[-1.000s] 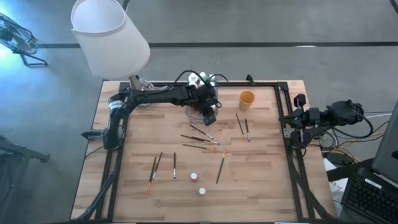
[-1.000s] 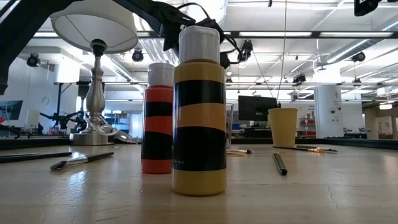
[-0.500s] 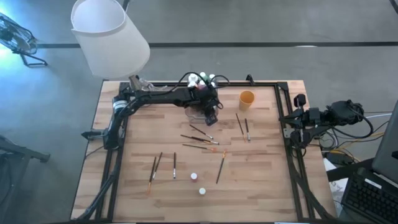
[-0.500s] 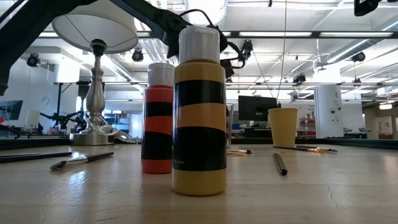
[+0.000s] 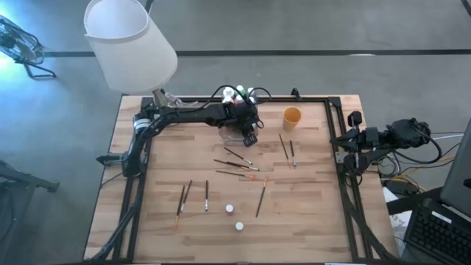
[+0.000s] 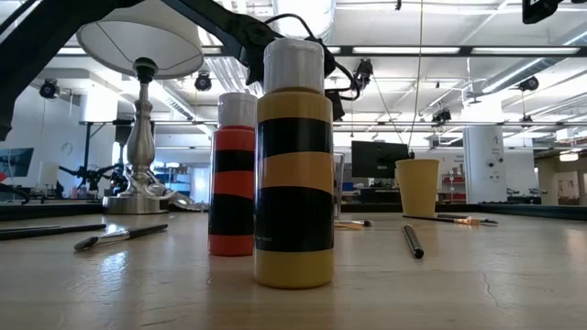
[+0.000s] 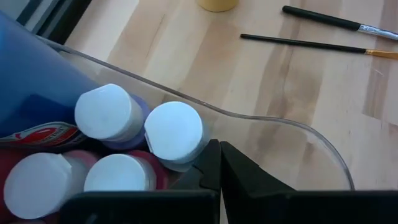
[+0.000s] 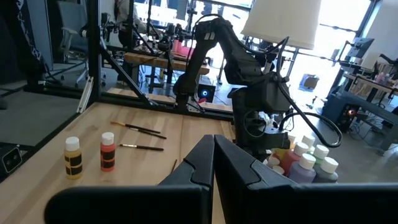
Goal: Pick & Place Paint Supplies
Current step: Adjust the small gray paint bottle in the bin
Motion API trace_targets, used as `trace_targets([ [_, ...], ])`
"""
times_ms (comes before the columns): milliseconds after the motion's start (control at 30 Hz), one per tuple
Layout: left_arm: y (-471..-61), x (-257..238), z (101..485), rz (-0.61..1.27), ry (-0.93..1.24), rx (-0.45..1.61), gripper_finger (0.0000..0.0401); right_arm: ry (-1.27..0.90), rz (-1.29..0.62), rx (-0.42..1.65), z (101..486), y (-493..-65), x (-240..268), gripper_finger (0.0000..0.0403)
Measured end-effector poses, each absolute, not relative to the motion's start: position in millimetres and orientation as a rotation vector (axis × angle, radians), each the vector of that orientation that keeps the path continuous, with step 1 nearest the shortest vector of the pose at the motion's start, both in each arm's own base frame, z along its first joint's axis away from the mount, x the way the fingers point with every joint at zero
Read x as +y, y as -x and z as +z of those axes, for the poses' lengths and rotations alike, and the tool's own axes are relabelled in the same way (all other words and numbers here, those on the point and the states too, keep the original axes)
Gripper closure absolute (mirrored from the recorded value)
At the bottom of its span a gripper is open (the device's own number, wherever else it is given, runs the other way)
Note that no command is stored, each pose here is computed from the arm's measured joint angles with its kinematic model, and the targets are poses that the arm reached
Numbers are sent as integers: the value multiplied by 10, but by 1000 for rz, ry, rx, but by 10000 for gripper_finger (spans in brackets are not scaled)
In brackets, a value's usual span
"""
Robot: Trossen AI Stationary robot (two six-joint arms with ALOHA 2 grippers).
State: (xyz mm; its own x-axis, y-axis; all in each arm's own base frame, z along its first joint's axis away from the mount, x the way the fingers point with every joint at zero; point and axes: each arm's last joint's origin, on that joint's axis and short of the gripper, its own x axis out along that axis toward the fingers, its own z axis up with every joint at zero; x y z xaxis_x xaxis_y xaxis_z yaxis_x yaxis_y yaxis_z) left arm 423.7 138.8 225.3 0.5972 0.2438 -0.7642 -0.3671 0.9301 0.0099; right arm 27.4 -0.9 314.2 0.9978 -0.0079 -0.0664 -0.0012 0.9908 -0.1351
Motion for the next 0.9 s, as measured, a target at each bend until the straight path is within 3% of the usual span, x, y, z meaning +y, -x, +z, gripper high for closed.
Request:
trace_targets([
  [533, -4226, 1370, 2229, 308, 186, 883, 401, 135, -3, 67, 3142, -274, -9, 394],
  [900, -4314, 1398, 1938, 313, 173, 942, 401, 135, -3, 67, 3142, -274, -9, 394],
])
